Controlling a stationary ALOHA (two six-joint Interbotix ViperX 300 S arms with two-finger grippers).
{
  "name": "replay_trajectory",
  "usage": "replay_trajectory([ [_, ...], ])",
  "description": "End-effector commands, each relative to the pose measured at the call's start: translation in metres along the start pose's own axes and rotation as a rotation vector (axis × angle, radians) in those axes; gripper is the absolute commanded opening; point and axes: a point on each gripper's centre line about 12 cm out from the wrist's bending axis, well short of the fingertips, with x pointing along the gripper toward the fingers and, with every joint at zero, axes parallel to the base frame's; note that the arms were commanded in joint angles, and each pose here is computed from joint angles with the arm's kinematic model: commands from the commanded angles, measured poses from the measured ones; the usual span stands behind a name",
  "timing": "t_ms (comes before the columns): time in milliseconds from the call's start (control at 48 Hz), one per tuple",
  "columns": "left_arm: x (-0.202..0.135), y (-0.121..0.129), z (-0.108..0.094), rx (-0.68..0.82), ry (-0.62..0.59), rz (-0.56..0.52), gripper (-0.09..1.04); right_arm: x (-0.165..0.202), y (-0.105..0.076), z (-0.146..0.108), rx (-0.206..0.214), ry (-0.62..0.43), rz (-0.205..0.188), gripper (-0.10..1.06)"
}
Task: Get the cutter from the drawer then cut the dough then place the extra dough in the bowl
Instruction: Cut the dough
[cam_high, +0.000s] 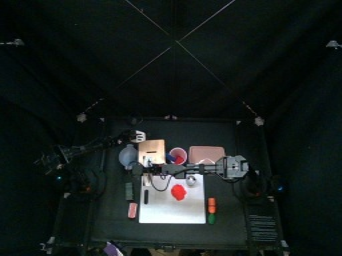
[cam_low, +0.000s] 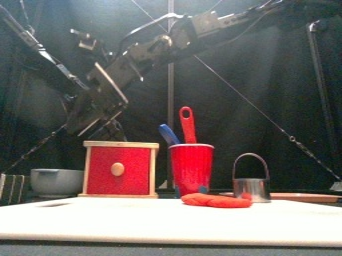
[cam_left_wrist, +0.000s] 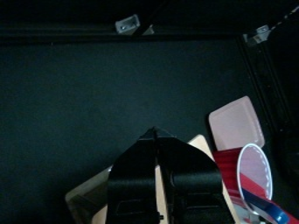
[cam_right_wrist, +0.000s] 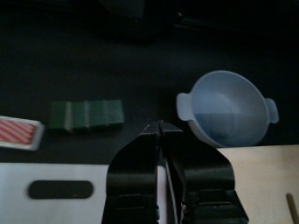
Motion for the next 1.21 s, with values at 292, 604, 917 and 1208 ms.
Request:
replay_trajectory([
  [292,-0.090,-0.069,-0.049,0.354,-0.117,-0.401,0.30,-0.126,0.042,-0.020,0.152,-0.049,0.112,0.40],
  [604,-0.118,-0.098,-0.112,0.609,-0.088,-0.667,0.33,-0.204,0.046,-0.108,0.254,-0.090,0.115,0.67],
  [917,-0.095,-0.106,-0.157,0.662,-0.021,-0.694,0.60,-0.232,0.025,-0.199,0.339,0.025,0.019,0.81],
  [1208,-0.070,-0.119,-0.177,0.680,0.008,-0.675,0.67,-0.224,0.001,-0.219,0.383,0.045,-0.086,0.82],
])
